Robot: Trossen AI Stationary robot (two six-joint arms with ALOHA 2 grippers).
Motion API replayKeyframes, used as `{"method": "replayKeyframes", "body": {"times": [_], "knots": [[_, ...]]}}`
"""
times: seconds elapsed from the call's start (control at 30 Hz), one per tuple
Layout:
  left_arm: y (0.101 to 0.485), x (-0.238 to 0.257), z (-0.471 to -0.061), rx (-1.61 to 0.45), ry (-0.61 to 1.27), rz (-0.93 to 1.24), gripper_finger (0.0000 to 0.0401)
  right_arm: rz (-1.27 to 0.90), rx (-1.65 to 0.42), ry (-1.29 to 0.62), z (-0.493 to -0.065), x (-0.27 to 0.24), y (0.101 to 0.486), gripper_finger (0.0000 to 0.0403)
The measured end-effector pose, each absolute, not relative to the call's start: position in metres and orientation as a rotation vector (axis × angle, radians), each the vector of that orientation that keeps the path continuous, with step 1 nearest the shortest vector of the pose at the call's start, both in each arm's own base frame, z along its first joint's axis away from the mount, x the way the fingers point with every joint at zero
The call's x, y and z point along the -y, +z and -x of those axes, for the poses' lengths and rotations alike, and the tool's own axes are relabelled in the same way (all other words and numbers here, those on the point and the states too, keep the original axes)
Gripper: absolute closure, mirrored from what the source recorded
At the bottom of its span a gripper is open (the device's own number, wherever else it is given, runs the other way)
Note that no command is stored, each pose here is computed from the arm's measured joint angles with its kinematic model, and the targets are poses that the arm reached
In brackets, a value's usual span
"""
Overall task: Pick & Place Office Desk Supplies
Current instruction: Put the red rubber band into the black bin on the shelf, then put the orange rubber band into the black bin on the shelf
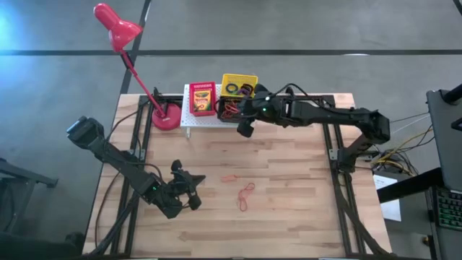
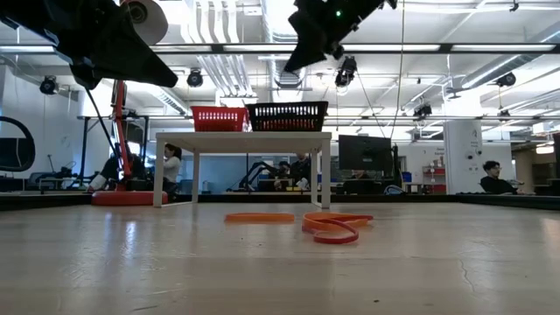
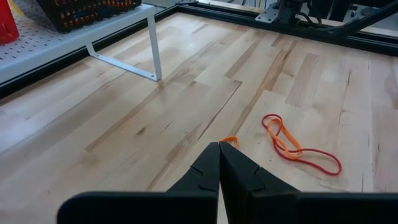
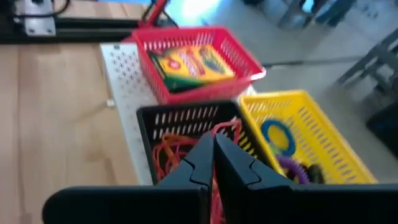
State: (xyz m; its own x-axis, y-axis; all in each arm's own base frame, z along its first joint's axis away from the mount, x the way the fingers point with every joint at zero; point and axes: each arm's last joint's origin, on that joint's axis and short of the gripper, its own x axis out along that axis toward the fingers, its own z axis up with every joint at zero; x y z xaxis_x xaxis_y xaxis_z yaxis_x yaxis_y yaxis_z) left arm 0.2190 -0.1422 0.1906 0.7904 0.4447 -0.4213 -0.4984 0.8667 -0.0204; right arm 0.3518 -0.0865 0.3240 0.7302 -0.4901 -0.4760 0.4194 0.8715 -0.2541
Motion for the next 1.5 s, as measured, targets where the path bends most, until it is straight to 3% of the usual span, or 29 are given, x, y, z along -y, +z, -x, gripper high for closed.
{"method": "replayKeyframes", "body": {"times": [0.17,0.4,0.53,0.67,0.8,1.03,1.33,1.5], "knots": [[0.191,0.142,-0.219,-0.415,0.508,0.141,0.0393,0.051,-0.618,-0.466,-0.351,0.097,0.313,0.0375],[0.191,0.143,-0.22,-0.413,0.507,0.143,0.0393,0.008,-0.623,-0.454,-0.339,0.102,0.32,0.028],[0.191,0.143,-0.22,-0.411,0.507,0.146,0.0393,0.013,-0.6,-0.359,-0.33,0.078,0.337,0.024],[0.191,0.143,-0.22,-0.409,0.506,0.149,0.0393,0.048,-0.652,-0.214,-0.323,0.032,0.33,0.0227],[0.19,0.143,-0.22,-0.406,0.507,0.158,0.0393,0.101,-0.717,-0.062,-0.317,-0.019,0.302,0.0227],[0.184,0.141,-0.217,-0.401,0.515,0.186,0.0393,0.04,-0.714,0.096,-0.297,-0.083,0.217,0.0227],[0.183,0.139,-0.218,-0.396,0.52,0.194,0.0393,-0.044,-0.735,0.083,-0.281,-0.082,0.139,0.0208],[0.182,0.139,-0.22,-0.392,0.525,0.199,0.0393,-0.068,-0.687,0.033,-0.306,-0.07,0.121,0.0217]]}}
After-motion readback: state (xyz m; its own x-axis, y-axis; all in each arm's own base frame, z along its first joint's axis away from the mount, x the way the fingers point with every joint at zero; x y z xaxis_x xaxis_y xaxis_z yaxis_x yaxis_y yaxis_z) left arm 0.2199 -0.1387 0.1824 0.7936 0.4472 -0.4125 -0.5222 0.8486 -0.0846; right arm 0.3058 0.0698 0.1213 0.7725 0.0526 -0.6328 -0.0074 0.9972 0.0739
